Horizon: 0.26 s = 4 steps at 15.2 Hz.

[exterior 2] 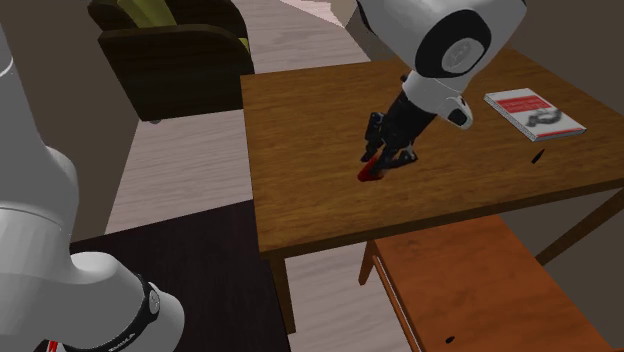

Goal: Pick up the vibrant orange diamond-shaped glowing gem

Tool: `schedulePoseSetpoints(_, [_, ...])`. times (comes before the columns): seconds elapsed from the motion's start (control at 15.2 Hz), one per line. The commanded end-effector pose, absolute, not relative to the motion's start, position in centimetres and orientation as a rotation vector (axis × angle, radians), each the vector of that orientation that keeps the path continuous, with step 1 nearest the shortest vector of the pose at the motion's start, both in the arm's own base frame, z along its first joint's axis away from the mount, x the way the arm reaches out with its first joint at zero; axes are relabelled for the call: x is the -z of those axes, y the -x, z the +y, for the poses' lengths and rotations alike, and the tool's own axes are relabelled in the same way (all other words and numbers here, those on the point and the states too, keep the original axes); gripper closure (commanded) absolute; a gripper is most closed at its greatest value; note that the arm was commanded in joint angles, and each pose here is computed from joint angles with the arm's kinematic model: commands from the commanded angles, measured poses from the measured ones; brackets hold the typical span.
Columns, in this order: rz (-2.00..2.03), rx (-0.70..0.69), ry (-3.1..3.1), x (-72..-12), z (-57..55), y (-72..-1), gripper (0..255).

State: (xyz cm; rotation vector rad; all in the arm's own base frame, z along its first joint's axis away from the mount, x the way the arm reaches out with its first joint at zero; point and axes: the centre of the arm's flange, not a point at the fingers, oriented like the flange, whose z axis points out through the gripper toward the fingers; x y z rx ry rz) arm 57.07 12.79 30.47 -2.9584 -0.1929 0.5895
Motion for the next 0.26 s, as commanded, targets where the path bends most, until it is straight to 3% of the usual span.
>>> schedulePoseSetpoints(0.0, [-0.193,-0.59,2.958,-31.76,12.77,-57.01,255])
schedulePoseSetpoints(0.2, [-0.193,-0.59,2.958,-32.37,12.77,-57.01,255])
